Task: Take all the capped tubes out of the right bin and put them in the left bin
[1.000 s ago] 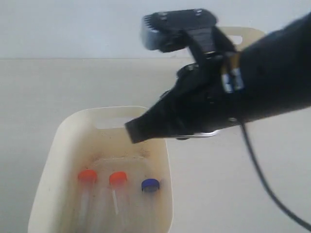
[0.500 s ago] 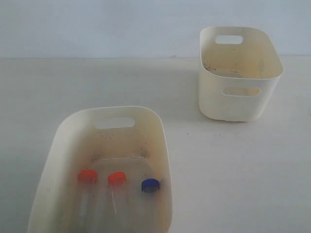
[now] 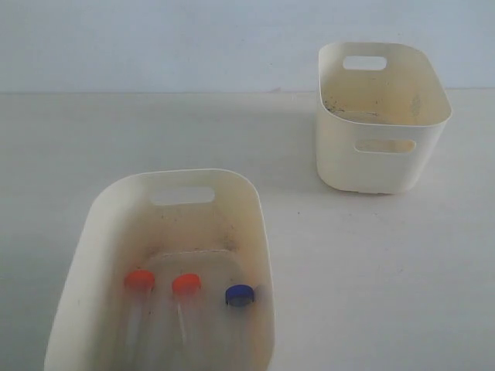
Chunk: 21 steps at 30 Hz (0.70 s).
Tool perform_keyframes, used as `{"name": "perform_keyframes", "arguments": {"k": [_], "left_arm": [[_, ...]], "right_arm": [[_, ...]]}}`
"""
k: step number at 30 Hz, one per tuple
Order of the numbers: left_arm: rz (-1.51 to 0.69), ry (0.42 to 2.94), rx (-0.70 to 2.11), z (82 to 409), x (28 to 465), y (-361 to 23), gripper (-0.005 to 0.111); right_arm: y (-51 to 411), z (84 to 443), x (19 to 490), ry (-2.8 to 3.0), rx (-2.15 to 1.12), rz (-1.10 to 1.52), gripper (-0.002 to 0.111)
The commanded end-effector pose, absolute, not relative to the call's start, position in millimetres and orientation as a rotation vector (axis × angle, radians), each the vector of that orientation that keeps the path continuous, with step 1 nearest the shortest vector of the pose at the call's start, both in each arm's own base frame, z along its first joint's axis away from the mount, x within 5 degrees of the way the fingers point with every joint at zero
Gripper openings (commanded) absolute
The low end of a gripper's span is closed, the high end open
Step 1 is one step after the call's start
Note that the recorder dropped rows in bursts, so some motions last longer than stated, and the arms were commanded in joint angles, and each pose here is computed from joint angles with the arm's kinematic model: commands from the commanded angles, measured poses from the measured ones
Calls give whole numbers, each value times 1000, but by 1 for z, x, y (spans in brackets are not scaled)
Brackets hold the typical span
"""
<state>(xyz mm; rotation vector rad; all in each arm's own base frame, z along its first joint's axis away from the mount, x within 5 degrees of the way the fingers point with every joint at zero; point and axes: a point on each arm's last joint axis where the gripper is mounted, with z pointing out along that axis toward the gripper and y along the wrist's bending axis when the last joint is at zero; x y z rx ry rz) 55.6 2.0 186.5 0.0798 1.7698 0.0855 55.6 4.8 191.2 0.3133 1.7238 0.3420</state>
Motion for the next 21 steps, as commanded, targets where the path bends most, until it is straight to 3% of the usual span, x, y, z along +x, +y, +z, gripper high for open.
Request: {"name": "perform_keyframes", "arguments": {"k": [1, 7, 21], "left_arm": [[71, 1750, 65, 189, 56, 2, 4], [71, 1750, 65, 189, 56, 2, 4], [71, 1750, 65, 189, 56, 2, 4]], "right_arm": [[3, 183, 54, 1811, 252, 239, 4], [-2, 178, 52, 1864, 183, 102, 4], [-2, 178, 52, 1864, 195, 116, 4]]}}
